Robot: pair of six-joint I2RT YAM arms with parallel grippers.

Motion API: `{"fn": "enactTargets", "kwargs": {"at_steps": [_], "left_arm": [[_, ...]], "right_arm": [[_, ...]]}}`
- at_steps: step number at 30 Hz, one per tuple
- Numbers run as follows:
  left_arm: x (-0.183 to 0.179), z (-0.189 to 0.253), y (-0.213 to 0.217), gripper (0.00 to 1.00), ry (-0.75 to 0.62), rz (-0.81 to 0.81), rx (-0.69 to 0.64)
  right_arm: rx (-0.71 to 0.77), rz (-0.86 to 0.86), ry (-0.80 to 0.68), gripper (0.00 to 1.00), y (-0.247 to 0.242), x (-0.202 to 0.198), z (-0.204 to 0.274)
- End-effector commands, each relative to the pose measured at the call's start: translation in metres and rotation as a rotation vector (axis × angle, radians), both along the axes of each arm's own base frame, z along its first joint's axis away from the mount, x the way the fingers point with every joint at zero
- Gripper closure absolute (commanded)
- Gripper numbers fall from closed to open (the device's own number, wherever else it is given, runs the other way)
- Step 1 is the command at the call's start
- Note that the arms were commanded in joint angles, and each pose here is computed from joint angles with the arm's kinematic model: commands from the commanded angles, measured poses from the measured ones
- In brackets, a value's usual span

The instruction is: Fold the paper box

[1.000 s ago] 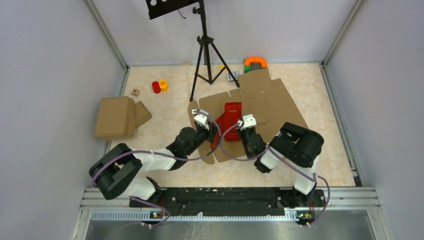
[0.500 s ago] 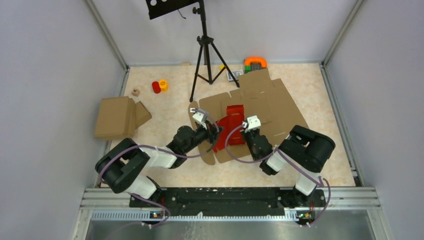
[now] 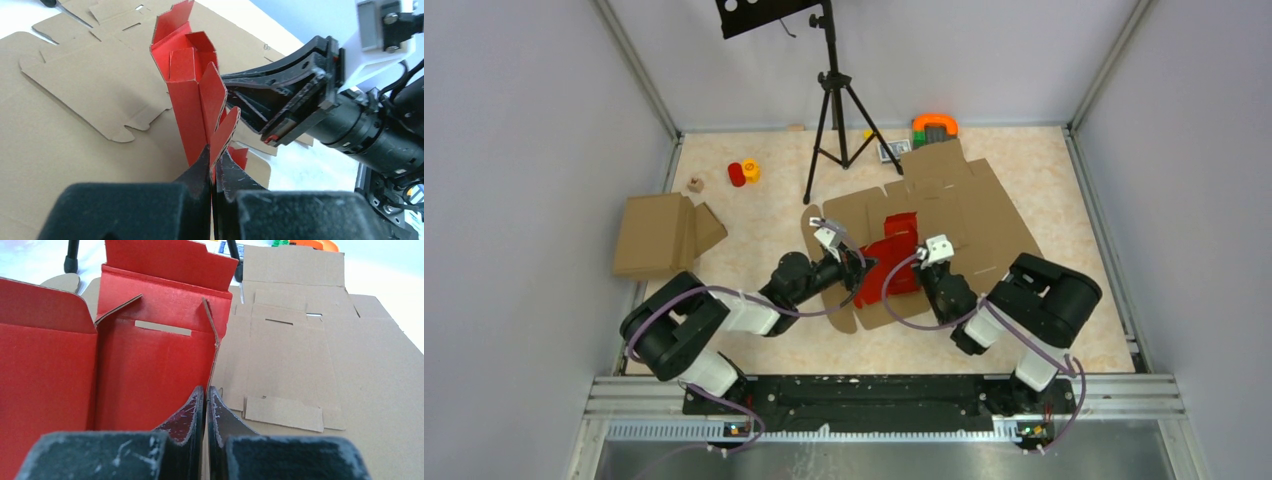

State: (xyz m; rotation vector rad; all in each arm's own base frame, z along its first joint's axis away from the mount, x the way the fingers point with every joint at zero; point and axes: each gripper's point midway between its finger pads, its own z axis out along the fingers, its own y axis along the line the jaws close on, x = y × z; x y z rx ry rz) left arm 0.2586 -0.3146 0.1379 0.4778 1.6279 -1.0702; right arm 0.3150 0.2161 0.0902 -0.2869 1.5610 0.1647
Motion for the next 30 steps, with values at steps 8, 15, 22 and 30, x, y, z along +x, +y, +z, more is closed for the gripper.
{"fn": "enactTargets", "kwargs": {"at_steps": [8,15,22,30], "left_arm": [[-0.006,0.011,-0.005,1.00,-0.089,-0.034,0.048],[0.012,0.039,0.002,1.00,-0.149,0.037,0.049],[0.017,0.047,0.015,1.00,-0.260,-0.020,0.045],[0.009,0.044,0.022,1.00,-0.493,-0.020,-0.002]], "right_arm": [[0.159,0.325,-0.005,1.00,0.050,-0.041,0.034],[0.146,0.320,-0.031,1.00,0.070,-0.015,0.061],[0.148,0.341,-0.044,1.00,0.064,0.002,0.063],[0.160,0.313,-0.086,0.98,0.065,0.012,0.044]]}}
